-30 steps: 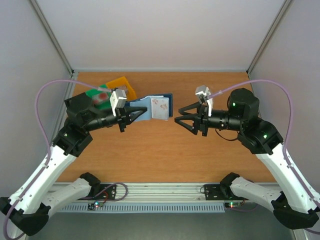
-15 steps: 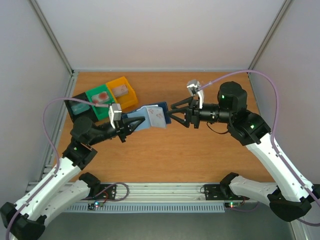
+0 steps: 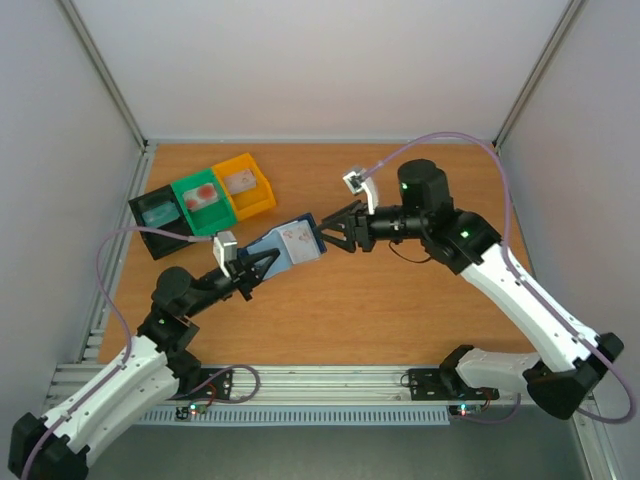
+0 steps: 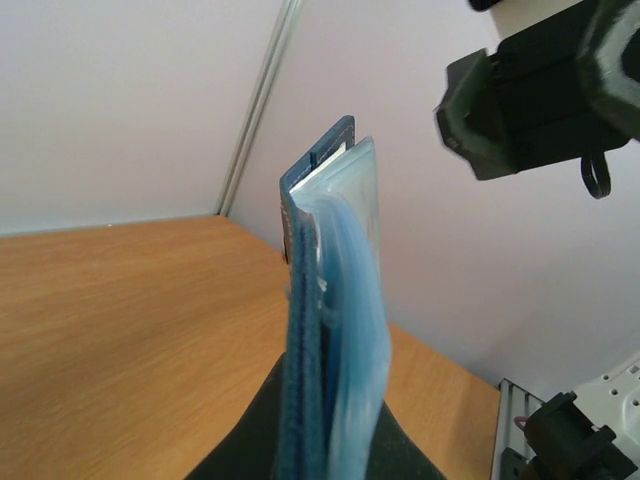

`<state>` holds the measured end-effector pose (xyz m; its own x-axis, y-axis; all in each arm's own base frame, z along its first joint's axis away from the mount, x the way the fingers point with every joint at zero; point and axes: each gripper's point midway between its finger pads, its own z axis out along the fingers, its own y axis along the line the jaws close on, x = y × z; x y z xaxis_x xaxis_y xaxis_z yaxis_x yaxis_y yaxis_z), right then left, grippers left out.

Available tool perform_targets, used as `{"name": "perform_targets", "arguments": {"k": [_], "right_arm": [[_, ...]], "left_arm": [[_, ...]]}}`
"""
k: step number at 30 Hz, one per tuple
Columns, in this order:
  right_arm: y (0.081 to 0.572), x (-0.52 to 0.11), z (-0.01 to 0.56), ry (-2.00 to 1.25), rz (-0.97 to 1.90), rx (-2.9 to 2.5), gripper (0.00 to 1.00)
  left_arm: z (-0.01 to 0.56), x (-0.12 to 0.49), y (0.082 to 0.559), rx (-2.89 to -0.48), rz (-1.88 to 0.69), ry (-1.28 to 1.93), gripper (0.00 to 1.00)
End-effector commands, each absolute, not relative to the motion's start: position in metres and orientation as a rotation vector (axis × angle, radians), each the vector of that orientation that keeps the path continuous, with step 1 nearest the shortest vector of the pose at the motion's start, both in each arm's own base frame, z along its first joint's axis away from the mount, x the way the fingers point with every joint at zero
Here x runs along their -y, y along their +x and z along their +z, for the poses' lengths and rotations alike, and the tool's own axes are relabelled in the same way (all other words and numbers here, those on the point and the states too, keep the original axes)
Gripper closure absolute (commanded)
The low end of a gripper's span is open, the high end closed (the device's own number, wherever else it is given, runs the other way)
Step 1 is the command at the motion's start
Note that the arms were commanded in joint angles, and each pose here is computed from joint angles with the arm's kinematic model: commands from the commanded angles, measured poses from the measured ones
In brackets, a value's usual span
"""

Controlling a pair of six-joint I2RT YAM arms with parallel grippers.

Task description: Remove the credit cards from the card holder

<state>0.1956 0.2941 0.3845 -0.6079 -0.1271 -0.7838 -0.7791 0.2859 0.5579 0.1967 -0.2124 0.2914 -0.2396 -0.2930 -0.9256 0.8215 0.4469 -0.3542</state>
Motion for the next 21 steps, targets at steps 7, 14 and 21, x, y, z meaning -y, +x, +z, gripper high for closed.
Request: {"name": "perform_targets", "arguments": {"k": [7,14,21], "right_arm": [[0.194,-0.322,0.351,-1.050,1.423,-1.910,0.50],[0.191,-0.325,0.347,-1.100,1.438,-1.897,0.52],[0.182,-0.335,0.342,-1.160,1.439,-1.889,0.51]], "left_arm": [[0.315,0.195,0.195,-1.301,-1.069,0.448,1.00],[0.312,0.195,0.194,-1.311,-1.084,0.445,1.00],[0.321,0.196,0.185,-1.265,-1.099,0.477,1.00]]}}
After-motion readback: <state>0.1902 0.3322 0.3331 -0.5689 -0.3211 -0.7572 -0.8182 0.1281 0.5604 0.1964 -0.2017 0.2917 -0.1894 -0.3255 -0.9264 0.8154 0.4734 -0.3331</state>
